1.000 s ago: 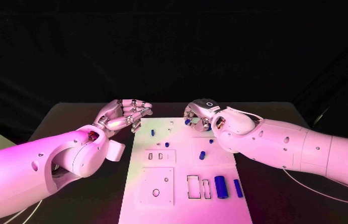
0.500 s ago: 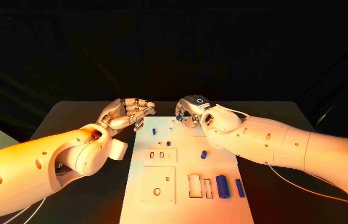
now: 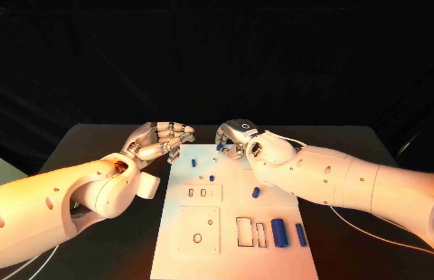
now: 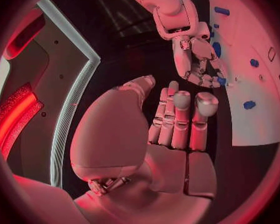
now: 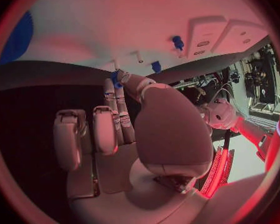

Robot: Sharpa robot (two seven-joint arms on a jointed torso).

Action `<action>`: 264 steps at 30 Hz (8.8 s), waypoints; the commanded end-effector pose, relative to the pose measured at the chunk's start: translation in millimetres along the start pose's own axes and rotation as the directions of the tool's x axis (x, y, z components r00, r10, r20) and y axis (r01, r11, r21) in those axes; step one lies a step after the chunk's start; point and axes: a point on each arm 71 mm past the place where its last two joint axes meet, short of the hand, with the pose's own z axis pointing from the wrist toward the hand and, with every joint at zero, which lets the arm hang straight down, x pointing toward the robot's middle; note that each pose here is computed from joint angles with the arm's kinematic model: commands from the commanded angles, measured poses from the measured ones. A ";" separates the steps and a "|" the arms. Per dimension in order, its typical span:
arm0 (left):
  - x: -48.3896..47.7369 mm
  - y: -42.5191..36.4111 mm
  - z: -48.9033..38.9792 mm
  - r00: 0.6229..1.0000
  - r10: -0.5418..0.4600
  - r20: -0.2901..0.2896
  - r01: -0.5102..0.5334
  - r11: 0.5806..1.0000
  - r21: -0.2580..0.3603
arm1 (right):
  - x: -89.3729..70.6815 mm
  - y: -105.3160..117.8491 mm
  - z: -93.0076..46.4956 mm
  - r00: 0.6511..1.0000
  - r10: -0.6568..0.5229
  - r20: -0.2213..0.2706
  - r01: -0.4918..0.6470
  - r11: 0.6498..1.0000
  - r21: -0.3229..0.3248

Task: Assemble the parts on the task board

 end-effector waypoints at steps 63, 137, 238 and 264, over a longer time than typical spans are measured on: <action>-4.2 -4.2 2.5 1.000 -0.013 -0.001 0.013 1.000 0.003 | -6.3 -24.3 -29.5 0.998 0.066 0.013 -0.066 0.998 0.020; -7.2 -1.7 4.2 1.000 -0.007 -0.006 0.007 1.000 -0.004 | 6.8 -99.2 -53.6 0.941 0.314 -0.127 -0.250 0.896 0.367; -2.1 1.0 8.5 0.999 -0.012 -0.030 0.012 1.000 -0.022 | 42.5 24.4 -14.8 0.974 0.178 -0.137 -0.165 0.981 0.105; -8.3 1.3 6.7 1.000 -0.004 -0.015 0.004 1.000 -0.023 | 19.0 -10.1 -45.6 0.971 0.240 0.024 -0.241 0.963 0.118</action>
